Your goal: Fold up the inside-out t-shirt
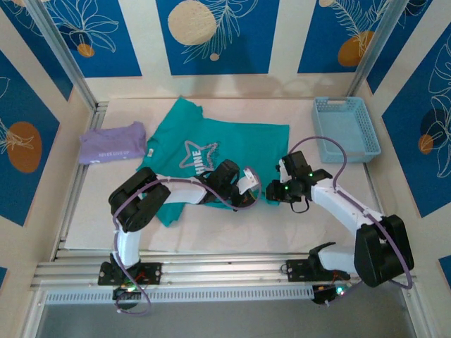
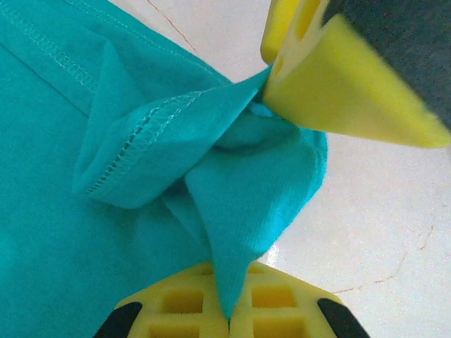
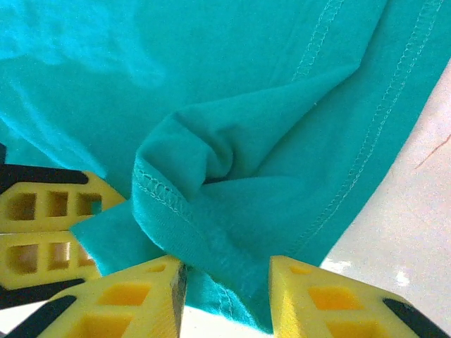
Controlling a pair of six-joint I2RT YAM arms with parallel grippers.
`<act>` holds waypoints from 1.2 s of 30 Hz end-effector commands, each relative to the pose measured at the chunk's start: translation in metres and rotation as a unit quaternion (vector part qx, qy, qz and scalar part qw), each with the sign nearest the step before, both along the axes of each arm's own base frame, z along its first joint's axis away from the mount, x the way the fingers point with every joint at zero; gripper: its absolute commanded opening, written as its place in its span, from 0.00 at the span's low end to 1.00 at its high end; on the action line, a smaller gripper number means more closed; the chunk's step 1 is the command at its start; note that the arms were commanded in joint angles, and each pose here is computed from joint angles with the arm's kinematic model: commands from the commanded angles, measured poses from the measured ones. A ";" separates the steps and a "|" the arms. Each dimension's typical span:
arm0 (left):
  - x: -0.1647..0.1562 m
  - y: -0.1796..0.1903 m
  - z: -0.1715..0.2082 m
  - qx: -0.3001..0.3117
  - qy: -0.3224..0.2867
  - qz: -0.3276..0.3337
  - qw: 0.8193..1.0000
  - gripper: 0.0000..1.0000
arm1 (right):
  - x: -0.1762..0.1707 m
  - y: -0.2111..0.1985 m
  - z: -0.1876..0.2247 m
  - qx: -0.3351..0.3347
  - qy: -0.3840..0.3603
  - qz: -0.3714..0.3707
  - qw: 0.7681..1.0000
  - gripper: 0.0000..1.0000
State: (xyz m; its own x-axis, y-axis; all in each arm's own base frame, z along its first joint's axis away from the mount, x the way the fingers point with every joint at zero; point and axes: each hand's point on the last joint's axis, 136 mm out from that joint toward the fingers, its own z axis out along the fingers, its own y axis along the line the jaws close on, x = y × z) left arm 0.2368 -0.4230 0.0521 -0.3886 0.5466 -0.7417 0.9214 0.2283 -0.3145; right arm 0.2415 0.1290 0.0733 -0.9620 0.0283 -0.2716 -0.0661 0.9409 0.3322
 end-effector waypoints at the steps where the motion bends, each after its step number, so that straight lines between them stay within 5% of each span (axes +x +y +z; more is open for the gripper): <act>1: -0.008 -0.002 -0.002 -0.003 0.003 -0.016 1.000 0.00 | 0.011 0.004 0.011 0.003 -0.020 0.017 1.000 0.36; 8: -0.007 -0.001 -0.002 -0.003 0.002 -0.012 1.000 0.00 | 0.013 0.015 0.014 0.066 -0.007 0.018 0.998 0.22; 22: -0.006 -0.003 0.000 -0.006 0.001 -0.009 1.000 0.00 | 0.004 0.014 0.003 0.135 0.046 -0.009 0.990 0.34; 36: -0.007 -0.004 0.002 -0.014 0.006 -0.011 1.000 0.00 | 0.001 0.003 -0.010 0.106 0.065 -0.025 0.992 0.36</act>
